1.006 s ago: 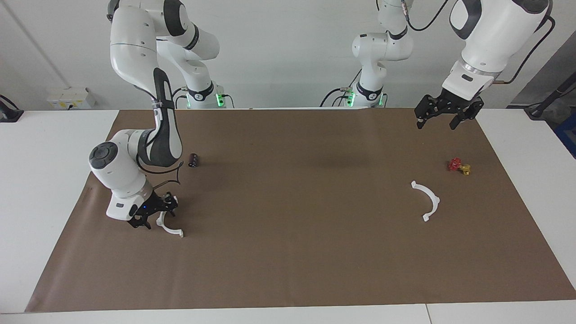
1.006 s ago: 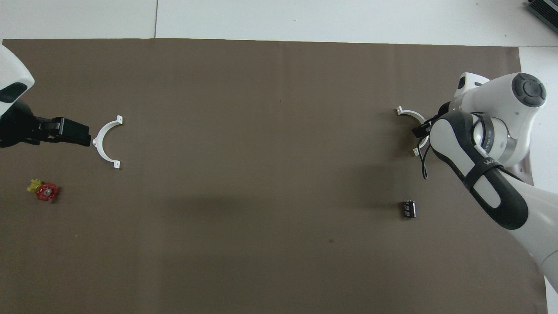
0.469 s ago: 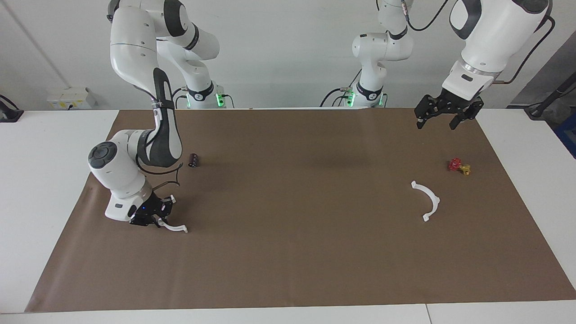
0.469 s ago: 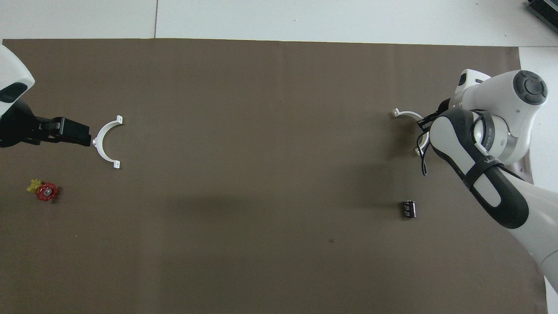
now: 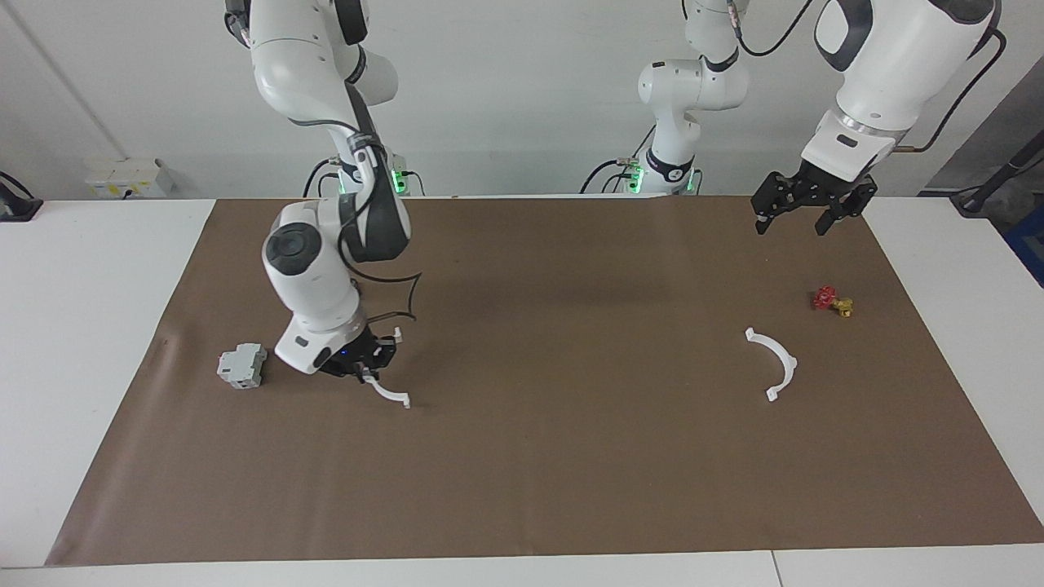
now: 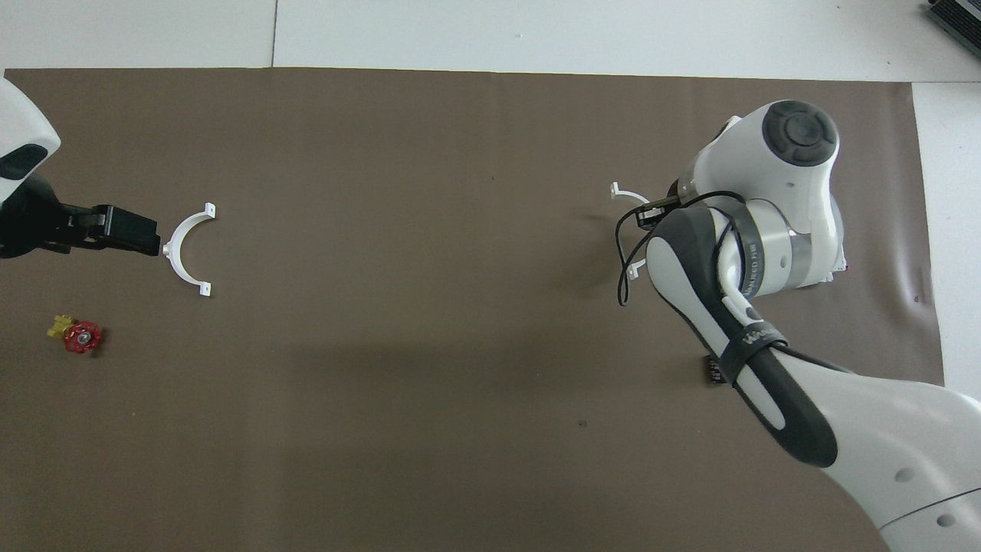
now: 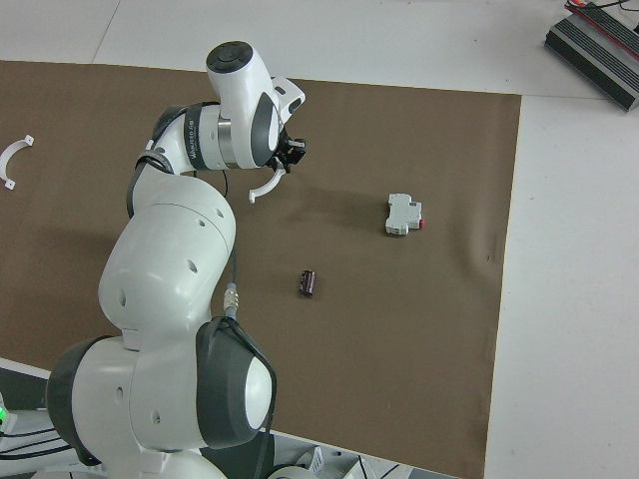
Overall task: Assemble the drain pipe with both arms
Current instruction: 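Carry the clamp half to the table center and lower it, then open the right gripper and withdraw it to rest, then grasp the other white clamp half with the left gripper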
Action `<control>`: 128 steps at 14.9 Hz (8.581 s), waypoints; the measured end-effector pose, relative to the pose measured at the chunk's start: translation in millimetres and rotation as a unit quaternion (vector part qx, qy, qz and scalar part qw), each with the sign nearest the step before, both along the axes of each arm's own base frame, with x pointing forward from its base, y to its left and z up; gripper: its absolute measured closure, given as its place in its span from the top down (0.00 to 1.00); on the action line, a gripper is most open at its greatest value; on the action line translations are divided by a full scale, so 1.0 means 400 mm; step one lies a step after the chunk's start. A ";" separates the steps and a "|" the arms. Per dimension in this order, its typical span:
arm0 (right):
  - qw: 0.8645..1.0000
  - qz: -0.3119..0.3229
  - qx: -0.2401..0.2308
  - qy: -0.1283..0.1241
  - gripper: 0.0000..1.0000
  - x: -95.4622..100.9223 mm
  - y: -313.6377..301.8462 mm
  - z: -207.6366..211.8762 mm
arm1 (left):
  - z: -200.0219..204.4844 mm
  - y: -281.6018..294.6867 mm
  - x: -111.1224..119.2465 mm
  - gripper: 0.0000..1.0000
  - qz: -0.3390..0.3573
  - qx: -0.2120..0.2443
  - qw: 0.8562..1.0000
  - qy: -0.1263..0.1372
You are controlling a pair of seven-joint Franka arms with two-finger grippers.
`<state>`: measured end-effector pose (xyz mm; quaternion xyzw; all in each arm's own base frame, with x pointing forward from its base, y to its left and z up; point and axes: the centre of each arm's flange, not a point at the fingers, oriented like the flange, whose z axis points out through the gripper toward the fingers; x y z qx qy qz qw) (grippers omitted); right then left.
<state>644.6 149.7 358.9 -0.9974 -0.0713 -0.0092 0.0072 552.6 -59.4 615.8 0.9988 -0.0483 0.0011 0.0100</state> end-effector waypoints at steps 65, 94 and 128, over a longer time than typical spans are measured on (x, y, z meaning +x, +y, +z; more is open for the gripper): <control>0.987 -0.149 -0.037 -0.042 1.00 -0.178 -0.258 0.569 | -0.270 0.043 0.028 1.00 0.018 -0.005 0.998 -0.061; 0.993 -0.115 -0.021 0.018 1.00 -0.233 -0.369 0.640 | -0.788 0.236 0.025 1.00 0.176 0.009 0.981 -0.078; 0.993 -0.116 -0.021 0.019 1.00 -0.233 -0.371 0.640 | -0.787 0.194 0.069 0.07 0.213 0.003 0.976 -0.048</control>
